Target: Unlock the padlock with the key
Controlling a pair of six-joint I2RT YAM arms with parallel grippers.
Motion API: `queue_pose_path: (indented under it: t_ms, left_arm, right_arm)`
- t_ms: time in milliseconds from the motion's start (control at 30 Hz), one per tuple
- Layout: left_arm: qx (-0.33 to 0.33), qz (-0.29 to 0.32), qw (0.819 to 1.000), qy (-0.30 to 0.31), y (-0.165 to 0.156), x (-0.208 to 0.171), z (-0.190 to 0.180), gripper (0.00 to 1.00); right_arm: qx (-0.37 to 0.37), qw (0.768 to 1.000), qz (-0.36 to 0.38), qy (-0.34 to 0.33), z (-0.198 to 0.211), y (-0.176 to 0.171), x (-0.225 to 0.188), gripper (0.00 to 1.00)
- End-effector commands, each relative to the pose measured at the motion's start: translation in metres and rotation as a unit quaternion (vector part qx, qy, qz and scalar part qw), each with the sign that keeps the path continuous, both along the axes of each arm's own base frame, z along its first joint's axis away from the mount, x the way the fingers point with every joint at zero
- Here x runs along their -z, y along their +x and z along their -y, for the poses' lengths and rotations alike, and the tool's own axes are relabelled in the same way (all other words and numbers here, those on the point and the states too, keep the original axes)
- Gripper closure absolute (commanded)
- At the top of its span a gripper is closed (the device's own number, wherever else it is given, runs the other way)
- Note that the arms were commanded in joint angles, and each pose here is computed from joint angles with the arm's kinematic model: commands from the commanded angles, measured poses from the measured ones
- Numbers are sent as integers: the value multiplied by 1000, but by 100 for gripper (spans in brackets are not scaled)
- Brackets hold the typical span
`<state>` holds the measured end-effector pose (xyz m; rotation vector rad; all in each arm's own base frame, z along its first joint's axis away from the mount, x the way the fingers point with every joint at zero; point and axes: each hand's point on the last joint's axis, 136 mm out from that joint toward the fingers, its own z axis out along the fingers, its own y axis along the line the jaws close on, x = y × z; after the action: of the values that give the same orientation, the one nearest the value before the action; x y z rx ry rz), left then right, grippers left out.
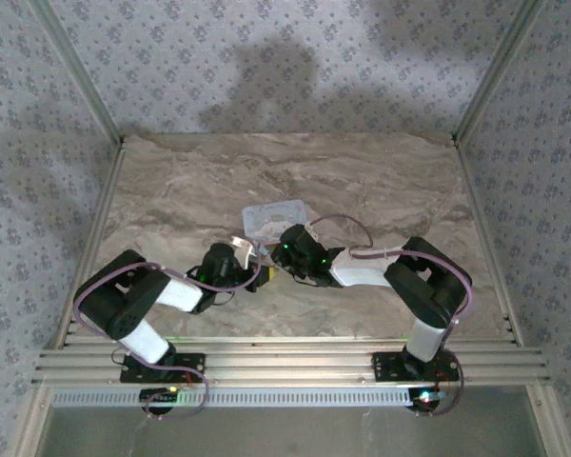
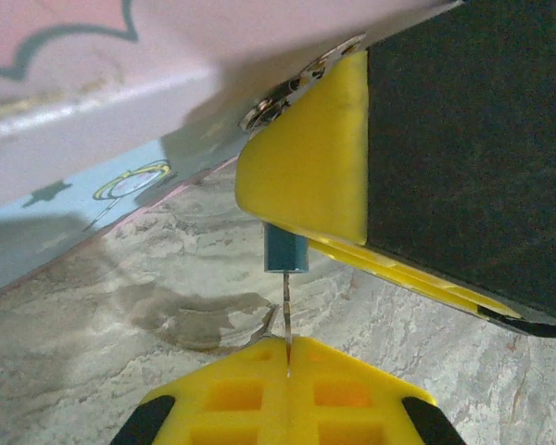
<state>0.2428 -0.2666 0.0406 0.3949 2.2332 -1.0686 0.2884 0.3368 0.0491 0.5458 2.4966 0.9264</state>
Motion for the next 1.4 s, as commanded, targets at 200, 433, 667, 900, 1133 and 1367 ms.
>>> queue_pose_path:
  t_ms: [200, 433, 667, 900, 1133, 1367]
  left_arm:
    - [4, 33, 999, -26, 7, -22, 5, 100]
    - [-1, 61, 998, -11, 18, -34, 4, 100]
    - [2, 66, 997, -48, 26, -54, 15, 100]
    - [-3, 47, 993, -111, 33, -78, 13, 100]
    - [-8, 11, 987, -159, 45, -86, 11, 100]
    - [-16, 43, 994, -95, 44, -72, 10, 100]
  right_arm:
    - [-36, 999, -23, -18, -5, -12, 14, 100]
    - [-51, 997, -42, -38, -4, -20, 15, 100]
    - [-61, 995, -49, -65, -3, -22, 15, 100]
    - [-60, 994, -48, -78, 2, -23, 21, 100]
    - [-66, 994, -51, -75, -3, -25, 25, 100]
    - [-72, 992, -62, -86, -2, -29, 30, 100]
